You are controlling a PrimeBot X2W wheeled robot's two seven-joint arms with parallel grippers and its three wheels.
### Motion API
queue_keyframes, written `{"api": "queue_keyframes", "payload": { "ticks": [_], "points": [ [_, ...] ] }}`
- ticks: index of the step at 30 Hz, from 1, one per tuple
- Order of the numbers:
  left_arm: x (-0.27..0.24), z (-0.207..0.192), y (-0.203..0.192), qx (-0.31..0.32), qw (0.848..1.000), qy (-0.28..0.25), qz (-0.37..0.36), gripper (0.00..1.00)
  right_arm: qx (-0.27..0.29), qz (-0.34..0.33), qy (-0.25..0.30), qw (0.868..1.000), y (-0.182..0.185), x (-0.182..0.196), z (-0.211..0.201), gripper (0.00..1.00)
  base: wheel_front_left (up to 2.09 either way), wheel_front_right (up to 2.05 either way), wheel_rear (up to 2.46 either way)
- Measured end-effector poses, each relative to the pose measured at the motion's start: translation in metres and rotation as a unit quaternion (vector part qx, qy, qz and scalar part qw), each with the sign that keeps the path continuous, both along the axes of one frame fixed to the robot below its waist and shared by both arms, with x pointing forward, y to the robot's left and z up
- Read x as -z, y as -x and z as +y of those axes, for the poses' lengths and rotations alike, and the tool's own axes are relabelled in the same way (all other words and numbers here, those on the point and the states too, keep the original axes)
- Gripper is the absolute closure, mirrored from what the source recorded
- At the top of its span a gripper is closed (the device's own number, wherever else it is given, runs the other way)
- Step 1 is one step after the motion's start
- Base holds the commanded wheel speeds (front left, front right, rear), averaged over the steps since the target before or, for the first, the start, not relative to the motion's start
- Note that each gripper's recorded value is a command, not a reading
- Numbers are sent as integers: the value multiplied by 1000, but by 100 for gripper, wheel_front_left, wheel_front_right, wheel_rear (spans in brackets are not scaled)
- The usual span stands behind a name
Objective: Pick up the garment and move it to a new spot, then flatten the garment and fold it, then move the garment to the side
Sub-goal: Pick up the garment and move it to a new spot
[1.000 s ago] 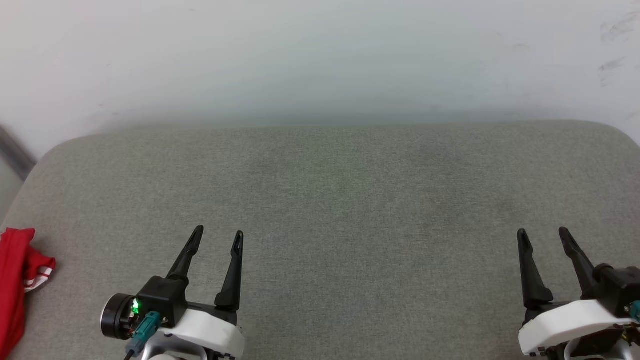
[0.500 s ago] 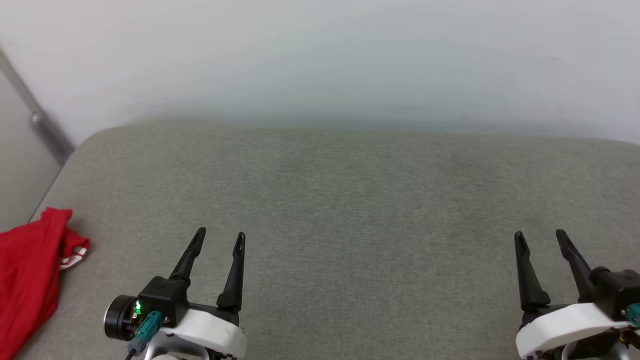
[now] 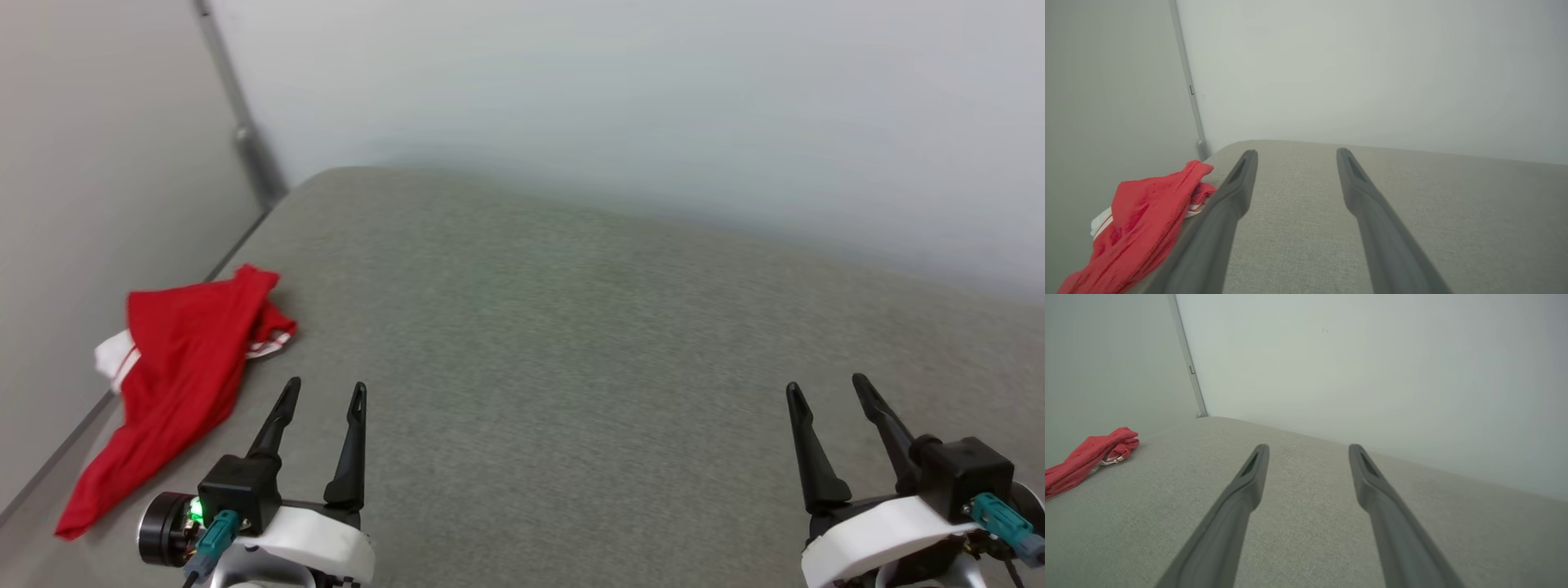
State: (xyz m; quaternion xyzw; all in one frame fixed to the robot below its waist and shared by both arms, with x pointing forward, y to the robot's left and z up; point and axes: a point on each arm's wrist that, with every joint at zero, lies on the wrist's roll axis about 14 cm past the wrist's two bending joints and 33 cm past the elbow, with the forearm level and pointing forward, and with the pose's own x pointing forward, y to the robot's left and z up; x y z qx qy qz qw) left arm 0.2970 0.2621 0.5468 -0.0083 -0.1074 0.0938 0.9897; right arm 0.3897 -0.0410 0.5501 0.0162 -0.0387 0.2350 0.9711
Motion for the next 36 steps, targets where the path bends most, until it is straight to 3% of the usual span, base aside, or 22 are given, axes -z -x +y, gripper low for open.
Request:
{"api": "queue_keyframes", "payload": {
  "ticks": [10, 17, 30, 36],
  "points": [
    [8, 57, 60, -113, 994, 0, 10, 0, -123, -14, -9, 992, 5, -12, 87, 0, 0, 0, 0],
    [9, 76, 76, -157, 987, -2, 19, 0, -164, -4, -11, 986, 2, -4, 118, 0, 0, 0, 0],
    [11, 88, 86, -187, 982, -2, 26, 0, -179, 2, -8, 984, -4, 1, 131, 0, 0, 0, 0],
    [2, 106, 68, -185, 982, -22, 28, 0, -157, 8, -10, 988, -15, 5, 118, 0, 0, 0, 0]
  ]
}}
